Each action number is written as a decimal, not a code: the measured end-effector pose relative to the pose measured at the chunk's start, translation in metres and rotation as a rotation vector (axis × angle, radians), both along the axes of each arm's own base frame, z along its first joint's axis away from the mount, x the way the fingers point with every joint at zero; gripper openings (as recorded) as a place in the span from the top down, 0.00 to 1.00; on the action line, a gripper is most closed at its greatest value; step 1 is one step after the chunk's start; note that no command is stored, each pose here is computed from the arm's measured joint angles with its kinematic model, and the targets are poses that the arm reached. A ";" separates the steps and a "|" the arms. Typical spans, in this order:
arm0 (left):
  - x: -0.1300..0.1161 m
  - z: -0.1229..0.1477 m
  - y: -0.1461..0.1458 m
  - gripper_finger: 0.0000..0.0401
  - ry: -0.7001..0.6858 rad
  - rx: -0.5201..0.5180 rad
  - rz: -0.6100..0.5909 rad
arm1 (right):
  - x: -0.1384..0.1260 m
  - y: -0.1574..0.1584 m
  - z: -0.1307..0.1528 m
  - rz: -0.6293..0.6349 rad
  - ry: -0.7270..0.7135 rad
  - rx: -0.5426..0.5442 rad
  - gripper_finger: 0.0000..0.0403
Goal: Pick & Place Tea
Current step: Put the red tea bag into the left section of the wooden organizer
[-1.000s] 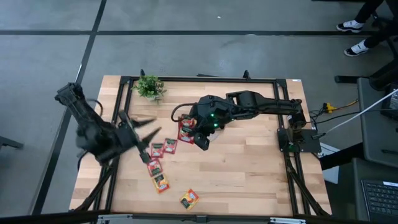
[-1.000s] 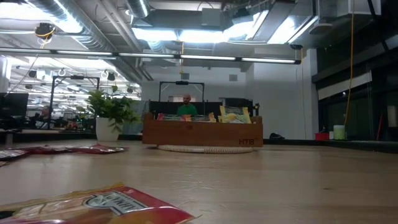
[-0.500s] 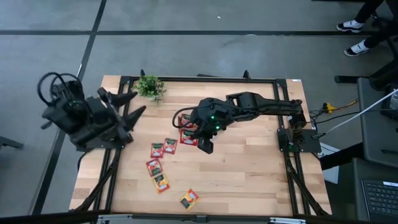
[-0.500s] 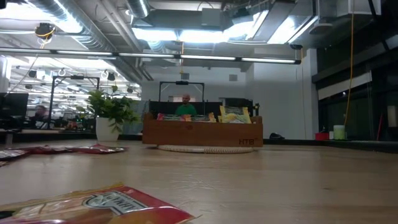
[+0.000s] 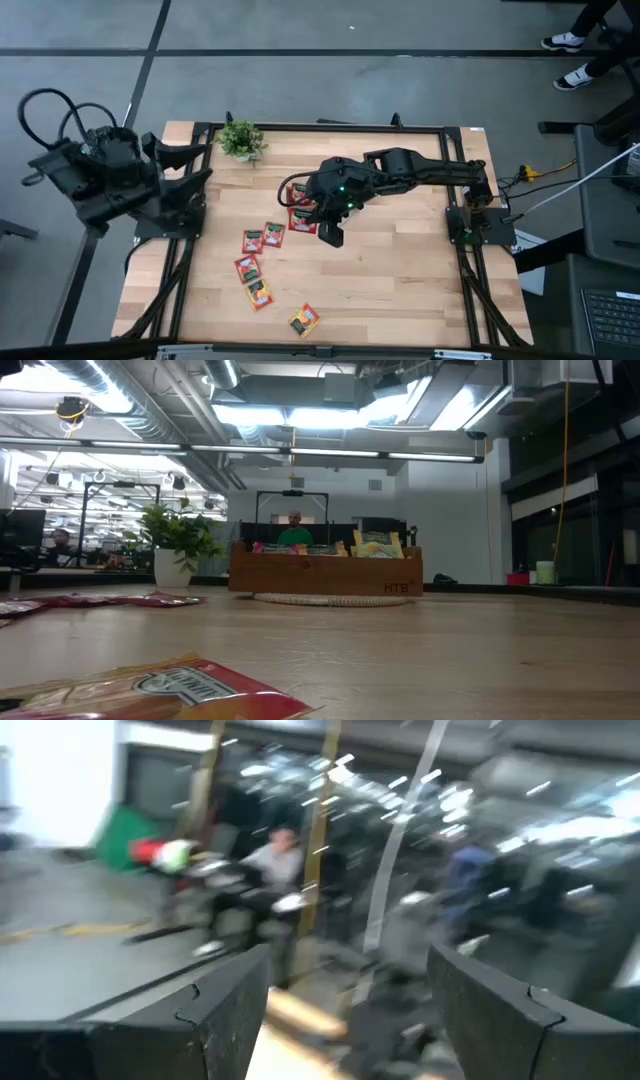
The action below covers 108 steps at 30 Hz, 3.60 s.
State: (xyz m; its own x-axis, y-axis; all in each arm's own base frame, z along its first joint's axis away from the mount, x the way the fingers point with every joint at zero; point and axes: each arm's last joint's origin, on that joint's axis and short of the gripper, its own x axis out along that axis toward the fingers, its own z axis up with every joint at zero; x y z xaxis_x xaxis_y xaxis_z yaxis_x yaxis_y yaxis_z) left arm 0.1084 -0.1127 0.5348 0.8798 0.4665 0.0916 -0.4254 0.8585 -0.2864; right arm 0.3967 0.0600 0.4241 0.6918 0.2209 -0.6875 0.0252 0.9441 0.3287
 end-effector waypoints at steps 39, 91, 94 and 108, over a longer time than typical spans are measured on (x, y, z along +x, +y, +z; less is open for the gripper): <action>0.114 -0.092 0.058 0.34 0.671 -0.112 -0.561 | -0.002 0.011 0.000 0.006 0.011 0.025 0.98; 0.159 -0.118 0.071 1.00 0.887 -0.052 -0.526 | -0.006 0.009 0.006 0.003 -0.019 -0.004 0.75; 0.160 -0.125 0.075 1.00 0.915 -0.042 -0.506 | -0.011 0.008 0.011 -0.013 -0.025 0.016 0.70; 0.177 -0.180 0.118 1.00 1.002 -0.001 -0.420 | -0.021 0.020 0.017 0.002 -0.025 0.036 0.67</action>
State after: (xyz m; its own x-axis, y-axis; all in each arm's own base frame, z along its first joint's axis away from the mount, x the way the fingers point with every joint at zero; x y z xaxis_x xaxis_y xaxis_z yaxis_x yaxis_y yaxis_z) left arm 0.2855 0.0051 0.3545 0.6437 0.1102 -0.7573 -0.1383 0.9900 0.0264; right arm 0.3762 0.0804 0.4414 0.7083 0.2469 -0.6613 0.0143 0.9316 0.3632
